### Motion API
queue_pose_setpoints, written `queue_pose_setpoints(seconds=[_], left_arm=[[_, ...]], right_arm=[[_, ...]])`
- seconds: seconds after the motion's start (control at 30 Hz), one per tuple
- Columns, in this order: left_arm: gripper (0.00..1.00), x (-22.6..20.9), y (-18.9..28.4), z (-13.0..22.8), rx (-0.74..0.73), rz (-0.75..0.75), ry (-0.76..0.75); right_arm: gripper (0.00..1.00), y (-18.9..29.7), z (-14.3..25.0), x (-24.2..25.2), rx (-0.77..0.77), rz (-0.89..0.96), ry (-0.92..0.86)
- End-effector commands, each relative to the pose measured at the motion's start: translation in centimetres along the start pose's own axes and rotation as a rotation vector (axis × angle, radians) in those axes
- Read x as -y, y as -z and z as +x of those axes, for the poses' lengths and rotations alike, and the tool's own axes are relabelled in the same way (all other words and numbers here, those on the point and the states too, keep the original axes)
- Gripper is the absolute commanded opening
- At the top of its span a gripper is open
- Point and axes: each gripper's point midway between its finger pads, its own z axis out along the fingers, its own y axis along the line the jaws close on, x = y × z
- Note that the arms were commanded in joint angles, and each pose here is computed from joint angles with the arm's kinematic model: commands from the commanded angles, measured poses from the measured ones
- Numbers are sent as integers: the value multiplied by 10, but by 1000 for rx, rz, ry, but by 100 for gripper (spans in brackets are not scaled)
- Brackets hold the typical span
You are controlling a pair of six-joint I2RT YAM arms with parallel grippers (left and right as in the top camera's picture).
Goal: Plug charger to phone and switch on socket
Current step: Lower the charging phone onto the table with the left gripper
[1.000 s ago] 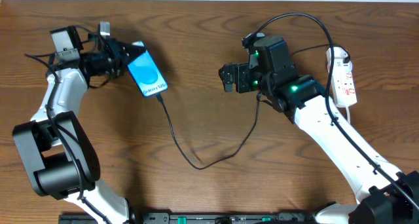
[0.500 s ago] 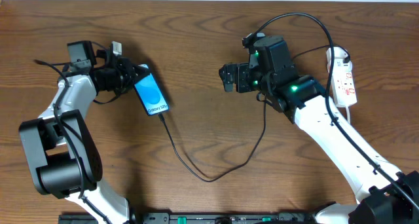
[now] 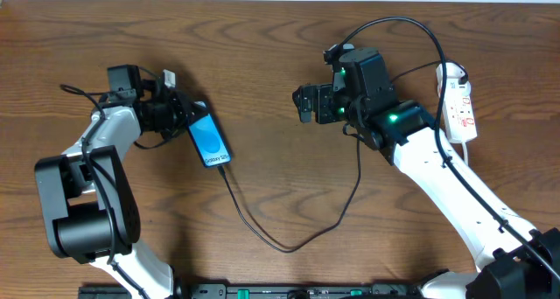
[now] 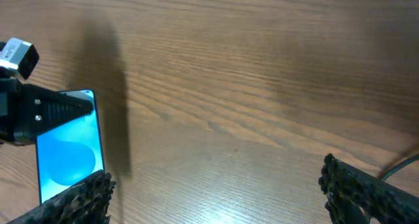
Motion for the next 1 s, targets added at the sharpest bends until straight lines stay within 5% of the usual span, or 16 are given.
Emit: queue_pose_setpoints(seconds=[0.0, 0.97], left_arm=[[7, 1, -1, 2, -4, 1, -29], [7, -48, -26, 32, -86, -97, 69]], right_arm=[[99, 7, -5, -2, 16, 1, 15], [99, 6, -2, -3, 5, 2, 17]])
